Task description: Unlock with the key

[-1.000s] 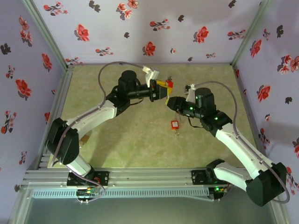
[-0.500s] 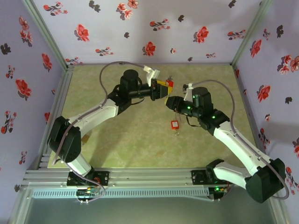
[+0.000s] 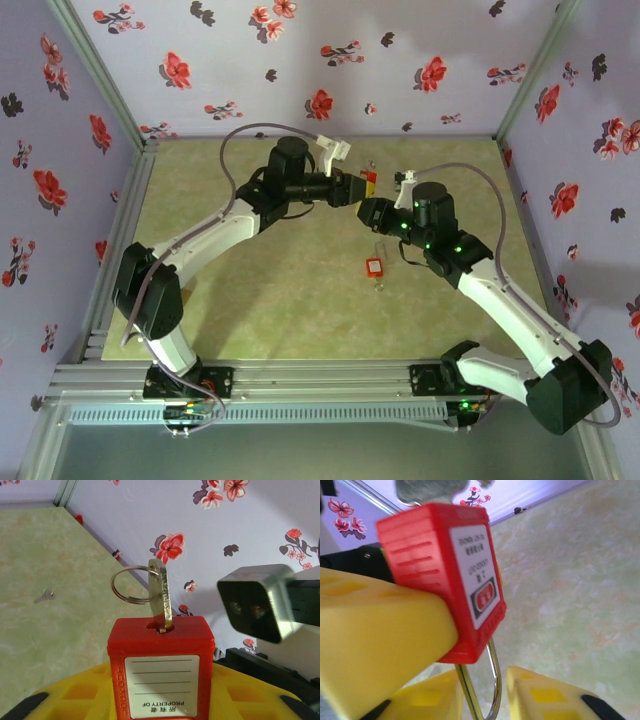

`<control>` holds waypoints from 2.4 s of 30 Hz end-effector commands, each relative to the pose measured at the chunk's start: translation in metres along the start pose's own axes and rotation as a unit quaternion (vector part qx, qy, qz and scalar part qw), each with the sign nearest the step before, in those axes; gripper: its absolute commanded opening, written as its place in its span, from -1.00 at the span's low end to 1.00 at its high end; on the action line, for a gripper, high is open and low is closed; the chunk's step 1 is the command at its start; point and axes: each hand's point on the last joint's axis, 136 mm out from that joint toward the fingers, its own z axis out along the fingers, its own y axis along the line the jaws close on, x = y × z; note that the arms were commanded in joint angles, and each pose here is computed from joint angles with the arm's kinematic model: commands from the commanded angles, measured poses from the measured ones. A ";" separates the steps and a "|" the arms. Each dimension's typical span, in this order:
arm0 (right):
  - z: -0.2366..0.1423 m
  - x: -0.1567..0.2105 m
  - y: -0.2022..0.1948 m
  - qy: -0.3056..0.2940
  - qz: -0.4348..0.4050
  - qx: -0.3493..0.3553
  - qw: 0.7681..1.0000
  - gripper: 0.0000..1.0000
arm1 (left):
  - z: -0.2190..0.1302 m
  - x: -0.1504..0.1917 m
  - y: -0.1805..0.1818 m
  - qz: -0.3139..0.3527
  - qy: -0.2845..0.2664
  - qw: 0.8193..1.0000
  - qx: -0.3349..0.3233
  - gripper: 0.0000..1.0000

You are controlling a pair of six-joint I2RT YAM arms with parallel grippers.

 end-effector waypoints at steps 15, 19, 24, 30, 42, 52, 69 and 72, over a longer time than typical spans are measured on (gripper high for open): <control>-0.003 0.039 -0.007 0.032 0.009 -0.018 0.999 -1.00 | -0.012 -0.041 -0.005 -0.030 -0.038 0.999 0.002 -1.00; -0.003 0.057 -0.012 0.045 0.026 -0.021 0.998 -1.00 | -0.017 -0.061 -0.012 -0.021 -0.061 0.998 0.011 -1.00; -0.008 0.057 -0.016 0.033 0.037 -0.012 0.999 -1.00 | -0.017 -0.058 -0.014 -0.007 -0.054 0.998 0.018 -1.00; -0.024 0.049 -0.049 0.017 0.075 0.093 0.993 0.07 | -0.021 -0.036 -0.008 0.041 -0.011 0.999 -0.003 -1.00; -0.064 0.022 -0.070 -0.033 0.109 0.145 0.983 0.61 | -0.040 0.039 0.036 0.185 0.131 0.972 -0.067 -1.00; -0.070 0.027 -0.075 -0.024 0.128 0.157 0.979 0.64 | -0.040 0.082 0.089 0.247 0.217 0.936 -0.122 -1.00; -0.096 0.038 -0.084 -0.039 0.150 0.180 0.971 0.64 | -0.002 0.208 0.137 0.347 0.371 0.852 -0.129 -1.00; -0.097 0.039 -0.085 -0.038 0.151 0.181 0.971 0.65 | 0.000 0.227 0.133 0.357 0.391 0.839 -0.124 -1.00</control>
